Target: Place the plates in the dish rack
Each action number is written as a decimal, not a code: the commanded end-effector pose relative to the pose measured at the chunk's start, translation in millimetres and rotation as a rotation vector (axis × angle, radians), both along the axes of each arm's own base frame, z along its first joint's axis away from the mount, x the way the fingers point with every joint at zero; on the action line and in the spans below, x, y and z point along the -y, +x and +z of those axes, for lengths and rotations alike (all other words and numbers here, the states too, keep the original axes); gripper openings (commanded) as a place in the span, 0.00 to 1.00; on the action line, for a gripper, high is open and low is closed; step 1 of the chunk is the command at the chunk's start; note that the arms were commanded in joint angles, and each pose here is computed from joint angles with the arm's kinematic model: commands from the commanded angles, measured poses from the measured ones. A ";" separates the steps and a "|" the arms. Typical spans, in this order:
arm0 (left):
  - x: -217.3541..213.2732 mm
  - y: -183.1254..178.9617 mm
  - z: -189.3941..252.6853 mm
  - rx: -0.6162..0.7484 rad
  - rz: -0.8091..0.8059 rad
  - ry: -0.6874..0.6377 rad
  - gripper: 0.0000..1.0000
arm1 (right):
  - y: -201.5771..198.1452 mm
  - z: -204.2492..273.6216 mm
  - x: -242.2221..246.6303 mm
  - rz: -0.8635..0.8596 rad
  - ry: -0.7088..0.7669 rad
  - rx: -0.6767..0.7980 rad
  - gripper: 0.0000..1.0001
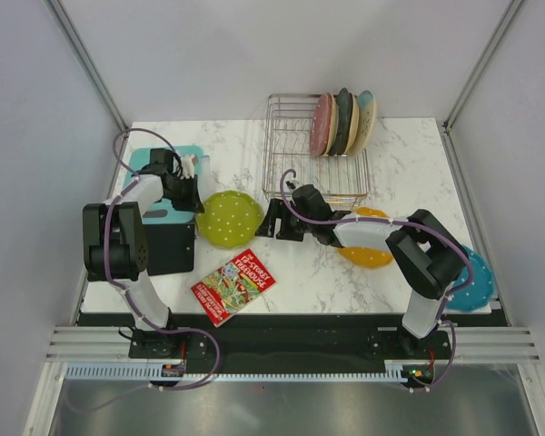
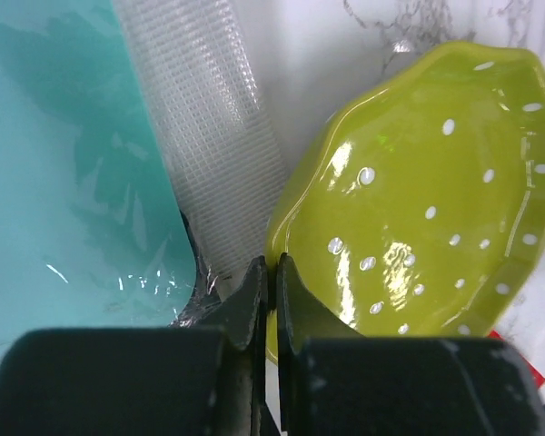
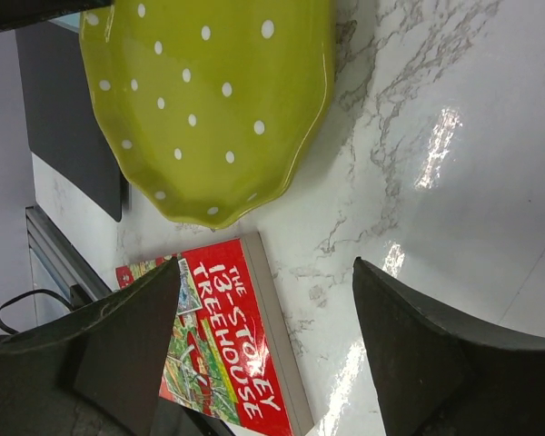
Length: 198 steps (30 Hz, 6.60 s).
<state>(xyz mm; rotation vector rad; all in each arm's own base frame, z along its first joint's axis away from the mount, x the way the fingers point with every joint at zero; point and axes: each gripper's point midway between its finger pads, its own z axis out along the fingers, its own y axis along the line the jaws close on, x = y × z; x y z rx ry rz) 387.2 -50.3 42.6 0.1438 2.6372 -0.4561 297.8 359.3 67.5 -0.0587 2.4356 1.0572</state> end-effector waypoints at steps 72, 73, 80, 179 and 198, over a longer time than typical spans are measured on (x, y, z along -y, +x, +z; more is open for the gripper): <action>-76.2 -6.9 153.3 0.401 0.397 -0.012 0.88 | 227.7 360.2 146.3 -0.834 -0.508 1.008 0.00; -74.5 -8.7 153.0 0.404 0.392 -0.018 0.88 | 231.0 356.4 146.3 -0.836 -0.521 1.005 0.00; -66.3 -19.1 150.4 0.407 0.383 -0.039 0.87 | 254.2 326.6 146.1 -0.877 -0.586 0.966 0.00; 155.8 -120.6 133.1 0.345 -0.083 -0.442 0.90 | 163.6 243.9 194.9 -0.544 -0.727 0.766 0.90; 340.5 -129.4 56.3 0.128 -0.056 -0.574 0.77 | 32.8 48.2 361.3 -0.131 -0.386 0.039 0.93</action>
